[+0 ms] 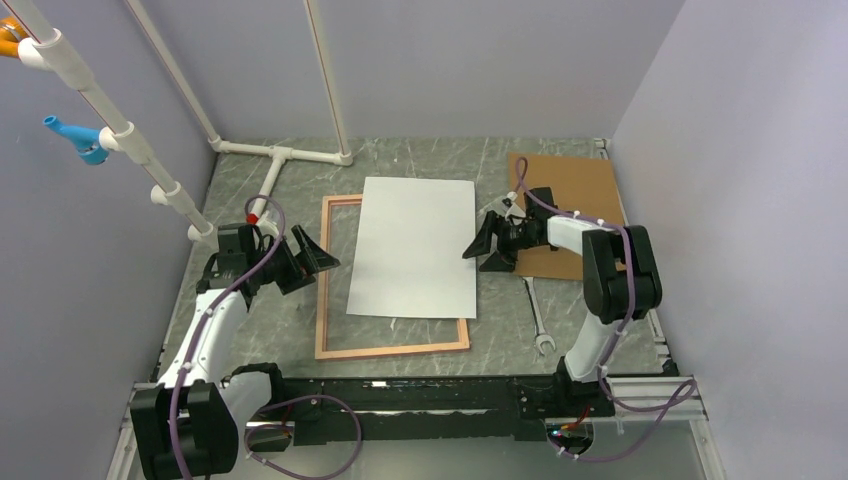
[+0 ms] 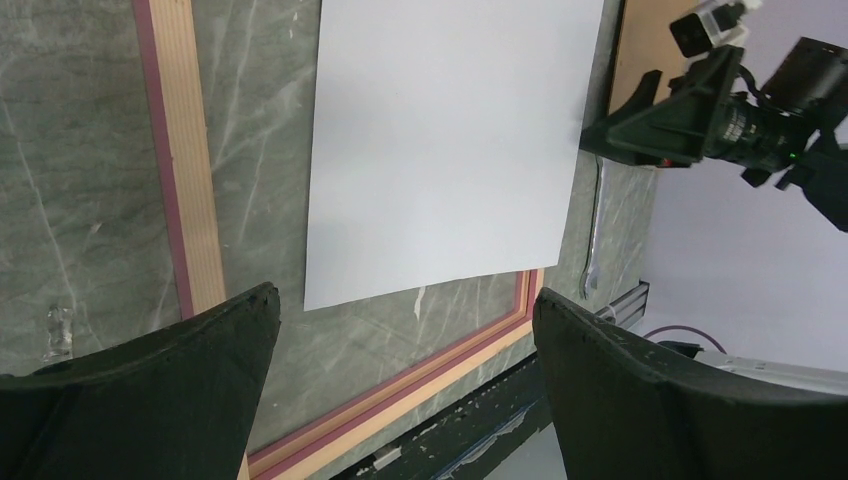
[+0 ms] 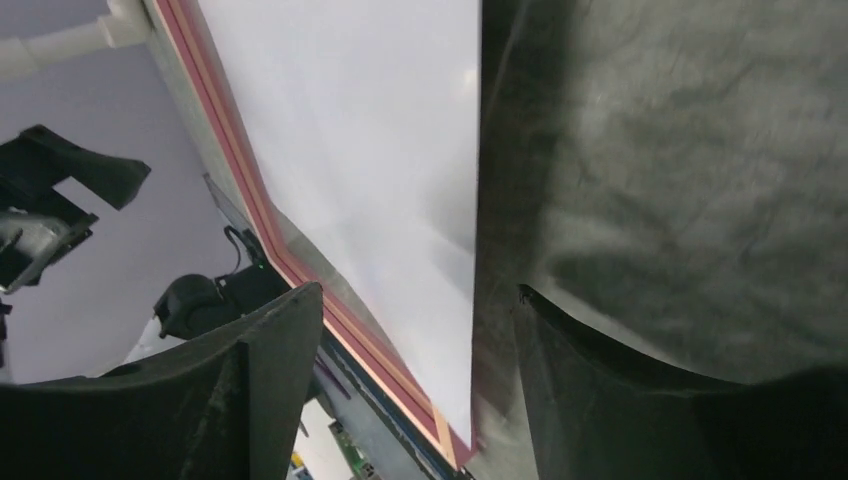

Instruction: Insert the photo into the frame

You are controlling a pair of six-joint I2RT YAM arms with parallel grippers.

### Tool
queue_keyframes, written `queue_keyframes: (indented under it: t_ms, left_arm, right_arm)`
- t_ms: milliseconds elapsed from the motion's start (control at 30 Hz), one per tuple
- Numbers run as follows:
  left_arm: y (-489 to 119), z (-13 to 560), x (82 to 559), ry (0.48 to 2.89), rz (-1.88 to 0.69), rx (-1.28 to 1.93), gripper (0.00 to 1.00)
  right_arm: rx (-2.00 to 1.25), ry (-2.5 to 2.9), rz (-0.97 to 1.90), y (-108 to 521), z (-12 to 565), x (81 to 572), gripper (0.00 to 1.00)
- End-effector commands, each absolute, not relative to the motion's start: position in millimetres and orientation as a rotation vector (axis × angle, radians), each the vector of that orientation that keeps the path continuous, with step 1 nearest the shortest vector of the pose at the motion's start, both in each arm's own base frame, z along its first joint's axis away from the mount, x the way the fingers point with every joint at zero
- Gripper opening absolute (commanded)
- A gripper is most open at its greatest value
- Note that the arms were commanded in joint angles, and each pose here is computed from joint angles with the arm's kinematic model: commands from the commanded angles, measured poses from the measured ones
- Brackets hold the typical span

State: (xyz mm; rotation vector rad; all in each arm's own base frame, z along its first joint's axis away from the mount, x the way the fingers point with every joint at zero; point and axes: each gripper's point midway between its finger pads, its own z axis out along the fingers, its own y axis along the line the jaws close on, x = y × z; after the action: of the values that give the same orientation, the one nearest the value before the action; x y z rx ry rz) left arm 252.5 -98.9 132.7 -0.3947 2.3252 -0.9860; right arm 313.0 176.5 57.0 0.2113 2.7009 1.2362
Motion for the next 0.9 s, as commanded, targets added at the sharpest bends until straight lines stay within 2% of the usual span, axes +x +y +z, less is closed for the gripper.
queue_keyframes:
  t_ms: [0, 267, 400, 633, 867]
  left_arm:
    - [-101, 150, 258, 2.286, -1.005, -0.33, 0.99]
    - [-101, 153, 259, 2.284, -1.005, -0.328, 0.99]
    - [-100, 154, 258, 2.29, -0.996, -0.319, 0.99]
    - [-100, 156, 259, 2.287, -0.997, -0.316, 0.99]
    - [-99, 157, 258, 2.292, -0.988, -0.308, 0.99]
  right_arm:
    - [0.187, 2.571, 1.352, 187, 55, 341, 0.68]
    - [0.209, 2.565, 1.382, 189, 27, 347, 0.52]
    - [0.201, 2.49, 1.465, 196, 35, 351, 0.38]
    - [0.173, 2.467, 1.449, 195, 53, 351, 0.1]
    - [0.128, 2.465, 1.429, 193, 78, 346, 0.0]
